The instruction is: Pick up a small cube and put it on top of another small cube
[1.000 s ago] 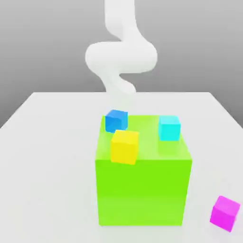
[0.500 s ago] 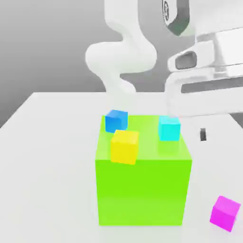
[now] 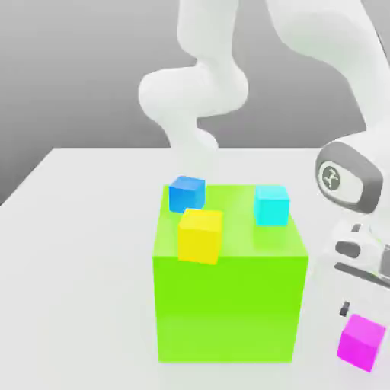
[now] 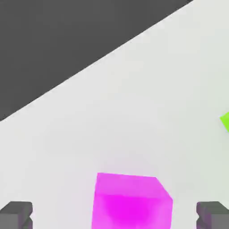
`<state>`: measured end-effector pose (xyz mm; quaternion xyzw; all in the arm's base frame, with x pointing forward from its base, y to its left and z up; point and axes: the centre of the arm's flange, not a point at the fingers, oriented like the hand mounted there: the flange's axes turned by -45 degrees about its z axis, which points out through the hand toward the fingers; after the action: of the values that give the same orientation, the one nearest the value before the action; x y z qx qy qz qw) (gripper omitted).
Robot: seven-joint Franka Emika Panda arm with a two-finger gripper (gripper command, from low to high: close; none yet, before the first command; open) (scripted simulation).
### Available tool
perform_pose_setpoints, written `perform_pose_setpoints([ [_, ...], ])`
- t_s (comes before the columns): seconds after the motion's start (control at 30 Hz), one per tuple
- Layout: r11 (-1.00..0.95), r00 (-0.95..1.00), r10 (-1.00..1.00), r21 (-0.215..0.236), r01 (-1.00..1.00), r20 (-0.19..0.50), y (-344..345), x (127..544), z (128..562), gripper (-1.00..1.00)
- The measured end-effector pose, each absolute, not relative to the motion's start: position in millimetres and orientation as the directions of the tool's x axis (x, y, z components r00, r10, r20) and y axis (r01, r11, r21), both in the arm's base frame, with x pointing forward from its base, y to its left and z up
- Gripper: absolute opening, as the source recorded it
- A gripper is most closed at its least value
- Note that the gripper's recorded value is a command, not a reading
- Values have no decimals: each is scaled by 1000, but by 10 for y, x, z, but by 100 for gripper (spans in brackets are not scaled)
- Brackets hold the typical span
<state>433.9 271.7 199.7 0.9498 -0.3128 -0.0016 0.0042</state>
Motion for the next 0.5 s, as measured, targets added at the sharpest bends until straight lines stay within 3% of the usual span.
perform_pose_setpoints([
  [0.27,-792,792,-610,5,-610,7,2722,4258,1400,0],
  [0.3,-792,792,-610,3,-610,4,2725,4253,1350,-100],
  [0.5,-792,792,-611,-1,-611,3,2729,4253,1327,-100],
])
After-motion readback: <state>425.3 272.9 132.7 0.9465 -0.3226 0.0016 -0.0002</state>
